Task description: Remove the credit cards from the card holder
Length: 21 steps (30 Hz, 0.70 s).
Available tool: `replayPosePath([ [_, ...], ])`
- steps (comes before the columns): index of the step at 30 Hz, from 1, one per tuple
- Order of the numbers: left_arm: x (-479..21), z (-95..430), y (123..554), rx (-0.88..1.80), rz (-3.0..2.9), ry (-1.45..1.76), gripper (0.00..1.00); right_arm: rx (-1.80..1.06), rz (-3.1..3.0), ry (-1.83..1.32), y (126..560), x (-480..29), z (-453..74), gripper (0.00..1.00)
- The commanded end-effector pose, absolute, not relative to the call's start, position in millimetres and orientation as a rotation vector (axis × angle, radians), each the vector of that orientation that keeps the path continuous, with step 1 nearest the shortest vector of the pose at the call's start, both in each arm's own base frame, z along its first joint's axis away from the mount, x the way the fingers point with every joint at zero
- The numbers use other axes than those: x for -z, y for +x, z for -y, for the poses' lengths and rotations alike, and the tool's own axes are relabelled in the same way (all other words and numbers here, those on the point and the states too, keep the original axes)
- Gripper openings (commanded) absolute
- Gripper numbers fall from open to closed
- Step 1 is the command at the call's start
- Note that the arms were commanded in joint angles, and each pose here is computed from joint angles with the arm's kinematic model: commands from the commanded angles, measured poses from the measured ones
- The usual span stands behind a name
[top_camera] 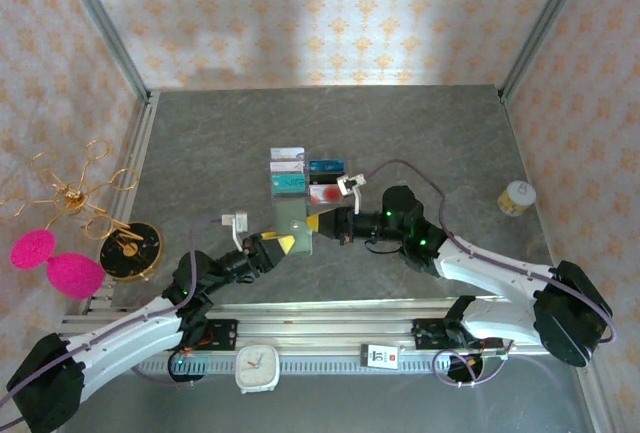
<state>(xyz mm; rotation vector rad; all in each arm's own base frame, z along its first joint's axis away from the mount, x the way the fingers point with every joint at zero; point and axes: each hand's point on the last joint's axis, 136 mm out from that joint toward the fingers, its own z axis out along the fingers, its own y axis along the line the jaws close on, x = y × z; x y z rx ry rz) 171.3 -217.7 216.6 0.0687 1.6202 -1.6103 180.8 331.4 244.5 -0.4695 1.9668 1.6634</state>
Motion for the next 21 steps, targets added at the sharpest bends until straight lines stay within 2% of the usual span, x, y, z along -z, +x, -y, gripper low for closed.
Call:
replayPosePath([
  [1, -201, 213, 162, 1.613, -1.616, 0.094, 0.32, -1.611, -1.977, -0.416, 192, -244, -330, 0.0],
  [2, -199, 213, 164, 1.603, -1.623, 0.085, 0.24, -1.6, -1.994, -0.404, 194, -240, -331, 0.0],
  [6, -189, 212, 174, 1.541, -1.683, 0.035, 0.03, -1.495, -2.104, -0.285, 209, -216, -326, 0.02],
  [7, -184, 213, 178, 1.512, -1.713, 0.018, 0.0, -1.439, -2.135, -0.234, 215, -209, -321, 0.11],
  [10, -168, 212, 190, 1.394, -1.793, -0.039, 0.0, -1.261, -2.188, -0.078, 232, -198, -300, 0.41],
  [12, -156, 209, 198, 1.312, -1.827, -0.102, 0.0, -1.18, -2.186, 0.015, 237, -197, -285, 0.5],
  [16, -149, 212, 207, 1.153, -1.858, -0.126, 0.0, -1.069, -2.167, 0.101, 234, -198, -269, 0.57],
  [21, -153, 231, 214, 1.072, -1.867, -0.109, 0.0, -1.038, -2.216, 0.083, 221, -186, -287, 0.58],
])
